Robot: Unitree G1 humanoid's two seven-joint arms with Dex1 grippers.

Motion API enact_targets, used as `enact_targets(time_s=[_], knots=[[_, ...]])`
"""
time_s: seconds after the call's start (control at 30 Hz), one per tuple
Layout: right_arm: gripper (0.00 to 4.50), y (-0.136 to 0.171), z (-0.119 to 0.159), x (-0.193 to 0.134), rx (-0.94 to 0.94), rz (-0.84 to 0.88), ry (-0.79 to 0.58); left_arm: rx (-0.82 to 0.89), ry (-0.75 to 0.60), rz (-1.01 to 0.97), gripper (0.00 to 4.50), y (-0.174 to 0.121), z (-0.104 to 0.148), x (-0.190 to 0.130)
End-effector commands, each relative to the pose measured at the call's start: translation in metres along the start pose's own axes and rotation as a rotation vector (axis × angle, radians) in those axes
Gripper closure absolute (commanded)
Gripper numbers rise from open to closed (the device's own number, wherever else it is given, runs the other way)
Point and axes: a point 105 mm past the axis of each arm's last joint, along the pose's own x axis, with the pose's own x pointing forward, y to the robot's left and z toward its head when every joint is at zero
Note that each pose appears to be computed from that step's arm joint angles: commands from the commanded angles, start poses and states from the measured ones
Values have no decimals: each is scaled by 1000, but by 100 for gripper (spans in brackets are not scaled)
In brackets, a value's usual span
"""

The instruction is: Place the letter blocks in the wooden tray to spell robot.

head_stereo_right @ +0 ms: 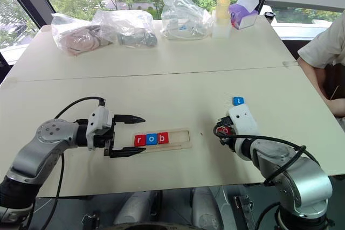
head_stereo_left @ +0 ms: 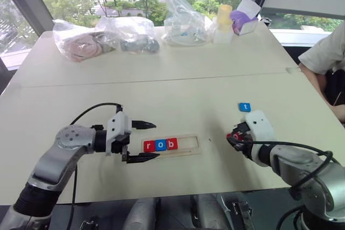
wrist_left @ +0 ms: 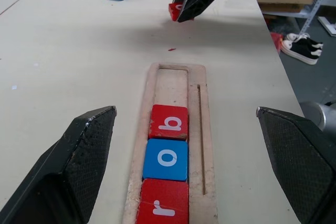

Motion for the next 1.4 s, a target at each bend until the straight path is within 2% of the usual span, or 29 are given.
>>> enact_targets(time_s=[0.03, 0.13, 0.17, 0.3, 0.43, 0.5, 0.57, 0.6, 0.7, 0.8, 1.07, 1.37, 1.4], knots=[[190, -1, 4, -1, 14, -10, -13, 19, -8, 1, 0, -1, 4, 0], [29, 1, 11, -3, -44, 33, -6, 17, -7, 7, 0, -2, 5, -1], [1, -1, 16, -6, -86, 51, 0, 17, -6, 7, 0, -3, 5, -1], [1, -9, 40, -23, -299, 165, 44, 15, -7, 8, 0, -4, 6, -1], [1, -18, 60, -34, -502, 354, -30, 17, -10, 10, 0, -3, 5, -1], [1, -22, 54, -36, -669, 453, -45, 17, -12, 10, 0, -3, 5, 0], [1, -32, 30, -35, -927, 566, 46, 23, -9, 8, 0, -4, 4, 0], [1, -35, 30, -31, -951, 582, 32, 23, -9, 10, 0, -4, 4, 0], [1, -35, 36, -20, -937, 646, -47, 25, -8, 14, 0, -3, 3, 0], [1, -45, 22, -10, -970, 720, 37, 22, -11, 20, 0, -4, 2, -1], [1, -55, 16, 13, -949, 767, 70, 20, -5, 19, 0, -6, 2, -5], [1, -48, 15, 25, -912, 795, 27, 16, 3, 10, 0, -8, 2, -9], [53, -47, 17, 26, -909, 793, 17, 16, 4, 10, 0, -8, 2, -10]])
